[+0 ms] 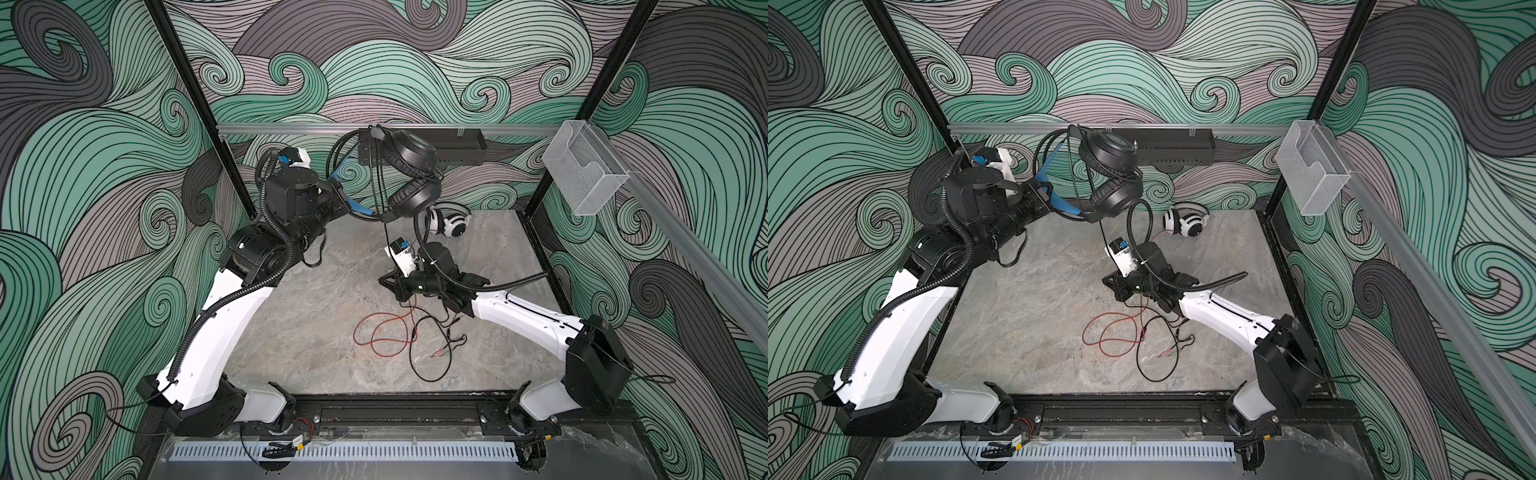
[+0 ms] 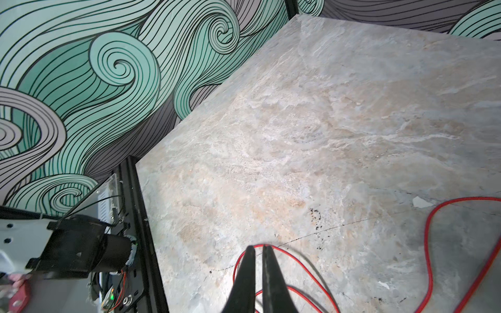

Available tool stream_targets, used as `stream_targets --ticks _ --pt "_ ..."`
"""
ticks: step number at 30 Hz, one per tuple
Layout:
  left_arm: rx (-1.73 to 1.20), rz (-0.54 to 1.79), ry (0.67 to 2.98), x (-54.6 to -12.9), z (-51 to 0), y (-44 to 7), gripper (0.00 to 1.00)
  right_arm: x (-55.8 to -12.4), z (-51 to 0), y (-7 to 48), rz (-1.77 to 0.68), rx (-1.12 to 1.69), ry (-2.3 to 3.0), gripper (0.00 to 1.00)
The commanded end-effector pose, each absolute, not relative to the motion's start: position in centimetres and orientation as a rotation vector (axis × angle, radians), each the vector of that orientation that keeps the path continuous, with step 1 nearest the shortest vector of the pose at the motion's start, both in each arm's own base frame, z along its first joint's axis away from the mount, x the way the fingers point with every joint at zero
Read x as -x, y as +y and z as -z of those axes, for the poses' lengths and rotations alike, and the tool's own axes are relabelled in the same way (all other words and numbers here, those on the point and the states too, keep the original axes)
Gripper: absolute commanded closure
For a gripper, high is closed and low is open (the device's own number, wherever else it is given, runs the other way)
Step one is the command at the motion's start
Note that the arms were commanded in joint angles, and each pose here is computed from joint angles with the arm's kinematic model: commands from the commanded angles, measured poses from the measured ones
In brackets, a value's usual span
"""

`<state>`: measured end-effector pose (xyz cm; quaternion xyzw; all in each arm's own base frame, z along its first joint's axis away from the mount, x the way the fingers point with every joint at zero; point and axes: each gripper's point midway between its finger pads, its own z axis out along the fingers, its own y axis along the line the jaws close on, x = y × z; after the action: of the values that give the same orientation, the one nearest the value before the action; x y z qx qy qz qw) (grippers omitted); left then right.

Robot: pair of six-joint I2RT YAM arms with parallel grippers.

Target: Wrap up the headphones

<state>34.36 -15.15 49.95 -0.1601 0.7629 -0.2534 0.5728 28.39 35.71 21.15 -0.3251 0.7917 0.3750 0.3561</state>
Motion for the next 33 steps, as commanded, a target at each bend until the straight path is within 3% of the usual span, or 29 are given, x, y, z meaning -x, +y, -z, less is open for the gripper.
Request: stream_targets --ticks 1,14,25,33 --pt "0.478 0.638 1.594 -35.0 -54.7 -13.7 1.0 -26.7 -22.4 35.7 -1.029 0.865 2.007 0.9" --pt "0.462 0.354 1.571 -38.5 -53.9 -11.7 1.0 -22.7 -24.2 35.5 -1.046 1.028 1.944 0.97" --pt "0.397 0.032 1.654 -41.7 -49.5 -11.2 1.0 -20.6 -26.0 33.8 -0.673 1.217 1.935 0.95" --pt "0.227 -0.246 1.718 -40.7 -45.0 -10.9 1.0 -21.0 -29.2 32.4 -0.362 1.305 1.878 0.96"
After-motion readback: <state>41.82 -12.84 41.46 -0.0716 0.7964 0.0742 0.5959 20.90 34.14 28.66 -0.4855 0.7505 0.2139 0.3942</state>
